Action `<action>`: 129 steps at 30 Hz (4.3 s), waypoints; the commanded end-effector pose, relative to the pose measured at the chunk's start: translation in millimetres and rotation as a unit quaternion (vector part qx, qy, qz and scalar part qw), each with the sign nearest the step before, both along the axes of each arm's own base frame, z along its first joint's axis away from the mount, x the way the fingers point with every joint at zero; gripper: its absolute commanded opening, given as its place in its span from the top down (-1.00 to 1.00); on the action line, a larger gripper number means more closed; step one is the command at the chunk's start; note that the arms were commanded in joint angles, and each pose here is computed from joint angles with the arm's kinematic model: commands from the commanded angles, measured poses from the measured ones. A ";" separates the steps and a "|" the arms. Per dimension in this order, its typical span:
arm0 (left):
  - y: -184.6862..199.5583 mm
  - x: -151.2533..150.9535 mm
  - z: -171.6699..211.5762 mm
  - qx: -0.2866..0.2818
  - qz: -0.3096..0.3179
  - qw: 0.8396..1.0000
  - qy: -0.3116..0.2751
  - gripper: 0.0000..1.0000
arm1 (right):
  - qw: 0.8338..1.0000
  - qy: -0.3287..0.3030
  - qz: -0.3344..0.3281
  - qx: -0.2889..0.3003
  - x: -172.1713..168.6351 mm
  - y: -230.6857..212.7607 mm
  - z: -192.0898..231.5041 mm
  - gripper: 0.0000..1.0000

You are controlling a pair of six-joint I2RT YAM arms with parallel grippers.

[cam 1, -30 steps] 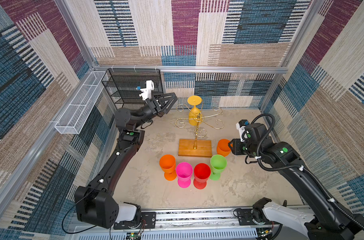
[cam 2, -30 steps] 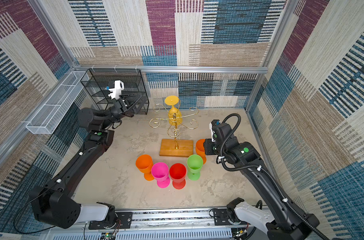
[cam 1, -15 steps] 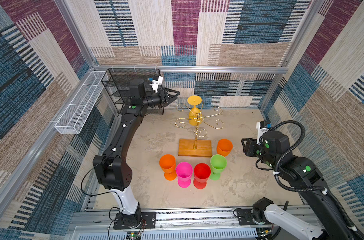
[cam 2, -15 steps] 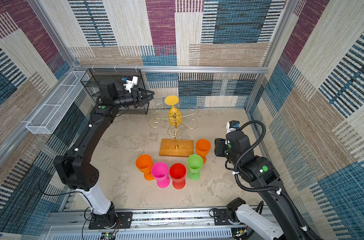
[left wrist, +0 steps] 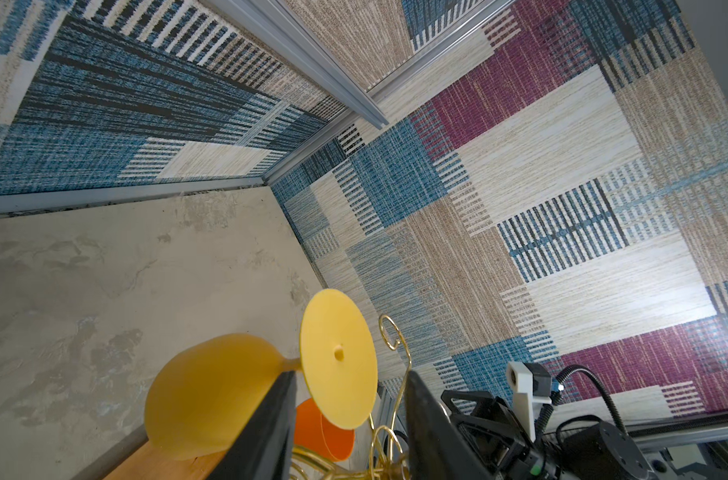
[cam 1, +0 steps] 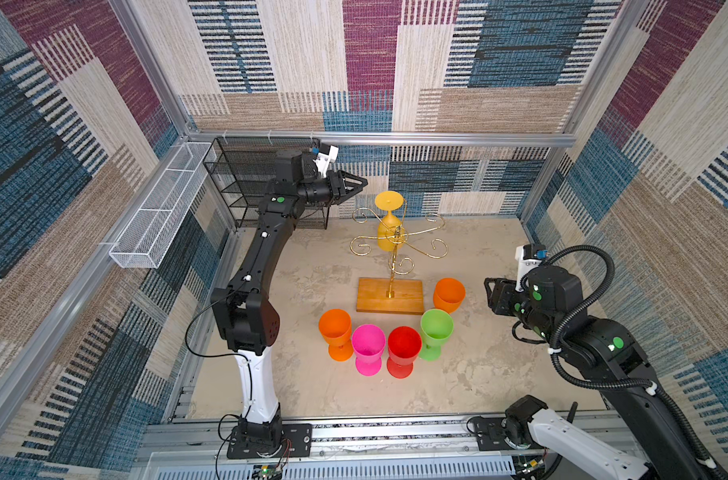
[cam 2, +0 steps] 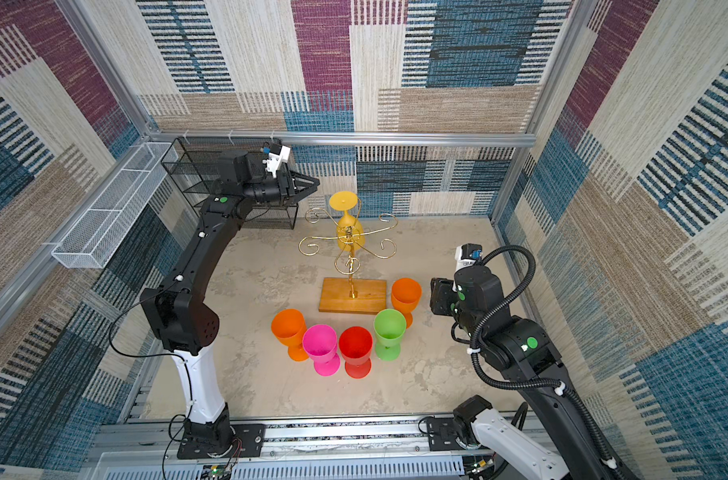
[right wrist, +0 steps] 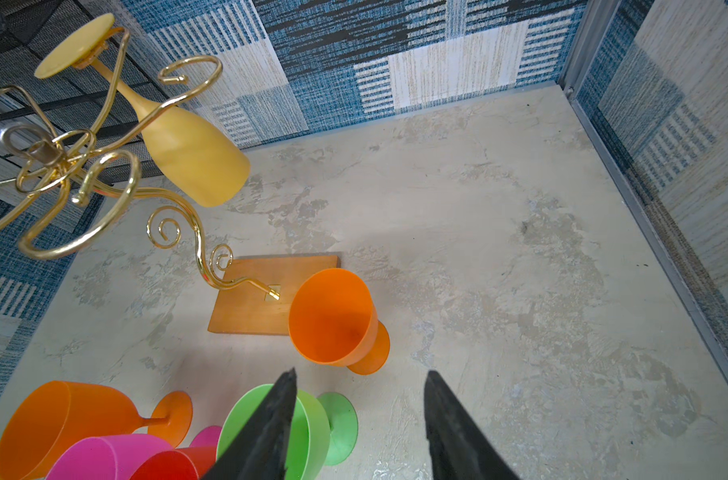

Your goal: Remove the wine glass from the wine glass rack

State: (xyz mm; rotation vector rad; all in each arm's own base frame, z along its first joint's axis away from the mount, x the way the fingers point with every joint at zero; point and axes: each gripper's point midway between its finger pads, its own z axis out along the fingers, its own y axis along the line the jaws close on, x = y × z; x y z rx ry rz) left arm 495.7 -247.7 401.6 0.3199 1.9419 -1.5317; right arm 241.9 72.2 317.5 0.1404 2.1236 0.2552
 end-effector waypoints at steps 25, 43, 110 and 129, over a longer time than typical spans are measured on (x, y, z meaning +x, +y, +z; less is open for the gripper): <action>-31.9 -11.0 -40.8 0.091 -0.042 0.995 -0.020 0.14 | 1.000 -0.027 -0.001 0.012 5.4 2.1 11.5 -0.03; -37.7 -17.2 -37.3 0.074 -0.074 0.994 -0.023 0.35 | 1.000 -0.025 -0.003 0.007 6.3 1.1 6.0 -0.05; -28.2 -26.9 -25.1 0.055 -0.118 0.990 -0.055 0.61 | 1.000 -0.022 0.014 0.012 15.2 12.5 -4.6 -0.09; -19.6 -23.5 -20.3 0.031 -0.139 0.988 -0.067 0.47 | 1.000 -0.015 0.016 0.015 14.7 14.0 -10.2 -0.09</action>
